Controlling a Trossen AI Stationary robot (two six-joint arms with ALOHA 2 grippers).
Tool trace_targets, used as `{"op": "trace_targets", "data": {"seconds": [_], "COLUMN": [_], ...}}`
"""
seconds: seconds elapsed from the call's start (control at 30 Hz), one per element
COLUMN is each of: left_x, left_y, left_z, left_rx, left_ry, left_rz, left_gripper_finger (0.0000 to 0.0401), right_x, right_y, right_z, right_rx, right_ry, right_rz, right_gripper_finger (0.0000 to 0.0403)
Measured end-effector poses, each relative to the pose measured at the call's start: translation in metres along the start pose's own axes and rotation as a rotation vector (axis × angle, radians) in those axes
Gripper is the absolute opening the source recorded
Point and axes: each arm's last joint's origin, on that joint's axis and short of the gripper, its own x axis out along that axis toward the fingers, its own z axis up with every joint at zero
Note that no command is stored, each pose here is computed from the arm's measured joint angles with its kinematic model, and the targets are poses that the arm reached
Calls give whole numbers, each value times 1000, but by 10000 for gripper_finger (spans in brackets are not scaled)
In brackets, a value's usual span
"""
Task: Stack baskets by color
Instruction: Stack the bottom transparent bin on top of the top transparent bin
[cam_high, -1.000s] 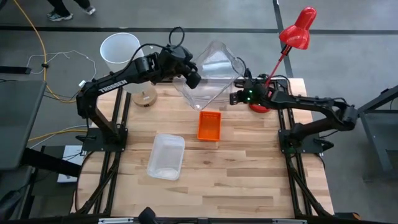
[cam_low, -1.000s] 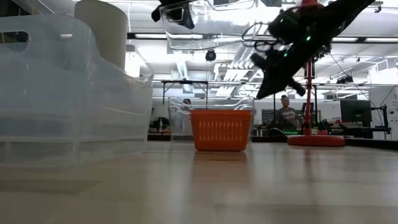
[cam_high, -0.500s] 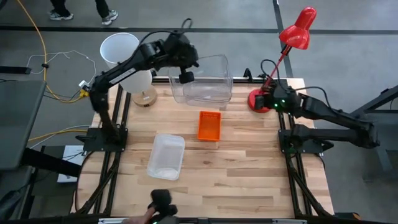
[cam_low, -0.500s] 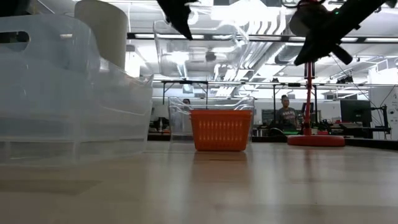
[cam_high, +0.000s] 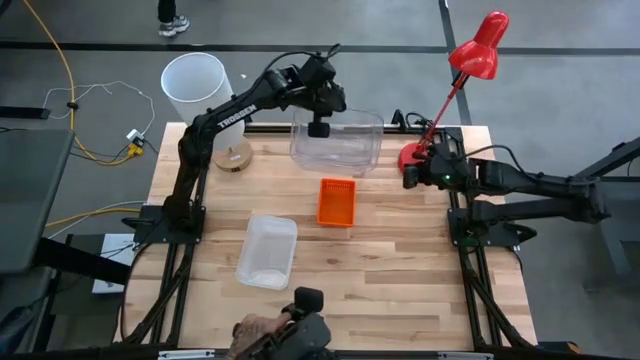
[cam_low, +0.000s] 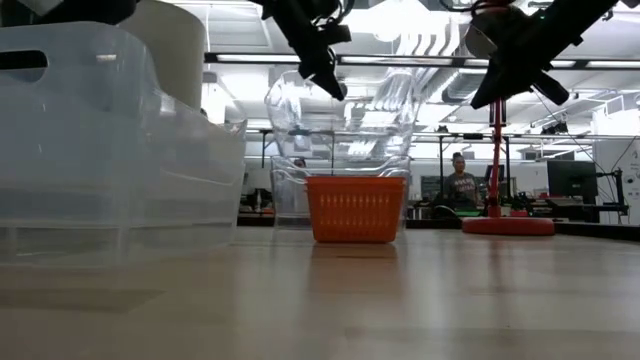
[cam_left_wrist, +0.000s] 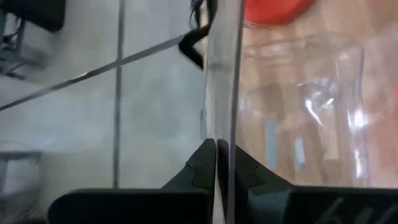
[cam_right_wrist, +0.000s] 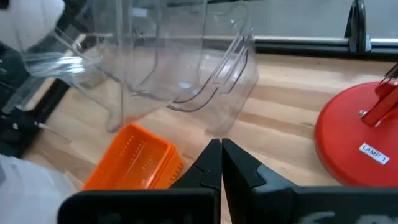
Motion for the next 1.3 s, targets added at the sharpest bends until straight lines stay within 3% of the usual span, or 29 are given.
{"op": "trace_targets", "data": {"seconds": [0.43,0.6,0.9,1.3], "left_x": [15,23,12,24], "left_y": [-2,-2,6,9], "left_z": [-4,-6,2,-13], "left_rx": [63,109,111,88], "left_ry": [-27,30,-50,50], "left_rz": [-87,-49,45,14], "left_gripper_finger": [0,0,0,0], "right_x": [15,15,15,15], "right_y": [8,9,9,9], "right_z": [-10,-10,-10,-10], "right_rx": [-49,-41,-41,-41], "right_ry": [64,64,70,79], "right_rz": [-38,-32,-29,-23], "right_gripper_finger": [0,0,0,0]}}
